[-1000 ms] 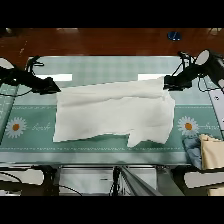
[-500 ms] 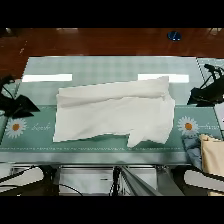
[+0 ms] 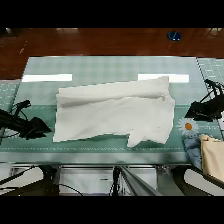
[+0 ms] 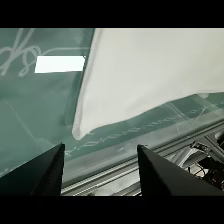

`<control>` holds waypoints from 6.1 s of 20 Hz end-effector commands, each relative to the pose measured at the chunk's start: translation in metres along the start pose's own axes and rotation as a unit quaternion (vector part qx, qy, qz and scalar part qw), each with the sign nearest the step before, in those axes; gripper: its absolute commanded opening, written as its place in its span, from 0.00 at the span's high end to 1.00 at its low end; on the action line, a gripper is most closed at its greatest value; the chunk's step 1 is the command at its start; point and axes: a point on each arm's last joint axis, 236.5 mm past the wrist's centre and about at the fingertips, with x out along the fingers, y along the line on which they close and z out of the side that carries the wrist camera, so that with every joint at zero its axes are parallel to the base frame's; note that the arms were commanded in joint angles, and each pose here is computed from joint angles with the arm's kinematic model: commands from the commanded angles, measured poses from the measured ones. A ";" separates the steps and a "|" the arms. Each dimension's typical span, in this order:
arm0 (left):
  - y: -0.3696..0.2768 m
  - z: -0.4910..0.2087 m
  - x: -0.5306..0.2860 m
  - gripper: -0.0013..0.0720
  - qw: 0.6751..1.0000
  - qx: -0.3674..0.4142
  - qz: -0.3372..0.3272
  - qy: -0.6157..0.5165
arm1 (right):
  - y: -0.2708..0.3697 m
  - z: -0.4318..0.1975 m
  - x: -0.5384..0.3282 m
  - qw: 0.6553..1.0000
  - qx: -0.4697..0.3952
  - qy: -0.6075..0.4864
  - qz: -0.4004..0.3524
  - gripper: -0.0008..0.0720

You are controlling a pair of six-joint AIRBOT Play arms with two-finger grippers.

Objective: Fold the shirts.

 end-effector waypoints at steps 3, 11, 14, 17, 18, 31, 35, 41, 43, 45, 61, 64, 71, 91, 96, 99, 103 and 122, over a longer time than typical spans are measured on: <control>0.000 -0.001 0.025 0.24 0.999 0.013 0.003 0.039 | 0.001 -0.009 0.005 1.000 0.001 0.005 0.004 0.32; -0.003 -0.003 0.074 0.31 0.993 0.012 0.018 0.112 | 0.002 -0.016 0.005 1.000 0.001 0.019 0.007 0.32; -0.007 -0.003 0.078 0.95 0.993 0.007 0.007 0.119 | 0.003 -0.019 0.005 1.000 0.001 0.025 0.008 0.32; -0.011 -0.004 0.077 0.95 0.993 0.009 0.002 0.119 | -0.002 -0.019 0.005 1.000 -0.002 0.026 -0.002 0.32; -0.012 -0.007 0.076 0.95 0.992 0.015 -0.002 0.125 | -0.005 -0.017 0.007 1.000 -0.001 0.021 -0.007 0.25; -0.014 -0.011 0.075 0.95 0.990 0.031 -0.008 0.134 | 0.051 -0.077 0.095 0.985 0.059 0.081 0.138 0.23; -0.015 -0.010 0.075 0.95 0.990 0.040 -0.012 0.133 | 0.054 -0.055 0.113 0.992 0.065 0.030 0.104 0.51; -0.022 -0.008 0.075 0.95 0.990 0.054 -0.027 0.128 | 0.065 -0.045 0.111 0.994 0.052 0.004 0.096 0.95; -0.027 -0.008 0.069 0.95 0.990 0.061 -0.031 0.126 | 0.072 -0.033 0.084 0.994 0.019 -0.046 0.098 0.95; -0.053 0.000 0.051 0.95 0.990 0.081 -0.058 0.100 | 0.083 -0.011 0.037 0.986 -0.034 -0.135 0.095 0.96; -0.133 0.155 -0.056 0.95 0.953 0.128 -0.079 -0.263 | 0.112 0.192 -0.089 0.898 0.020 -0.408 0.166 0.96; -0.144 0.182 -0.065 0.95 0.938 0.106 -0.122 -0.306 | 0.110 0.211 -0.081 0.901 0.023 -0.401 0.166 0.96; -0.143 0.213 -0.037 0.95 0.947 0.079 -0.154 -0.270 | 0.118 0.224 -0.030 0.915 0.022 -0.371 0.156 0.96; -0.114 0.214 -0.058 0.24 0.961 0.116 -0.089 -0.233 | 0.097 0.244 -0.057 0.909 -0.036 -0.411 0.065 0.40; -0.117 0.210 -0.120 0.37 0.949 0.161 -0.052 -0.265 | 0.014 0.227 -0.099 0.934 -0.001 -0.358 0.017 0.19; -0.132 0.199 -0.114 0.37 0.952 0.172 -0.058 -0.245 | -0.014 0.192 -0.041 0.969 0.057 -0.227 0.083 0.18; -0.154 0.192 -0.095 0.37 0.953 0.197 -0.060 -0.221 | 0.003 0.197 0.003 0.966 0.069 -0.177 0.175 0.18; -0.219 0.176 -0.037 0.52 0.945 0.271 -0.059 -0.173 | 0.144 0.227 0.021 0.927 0.007 -0.194 0.322 0.95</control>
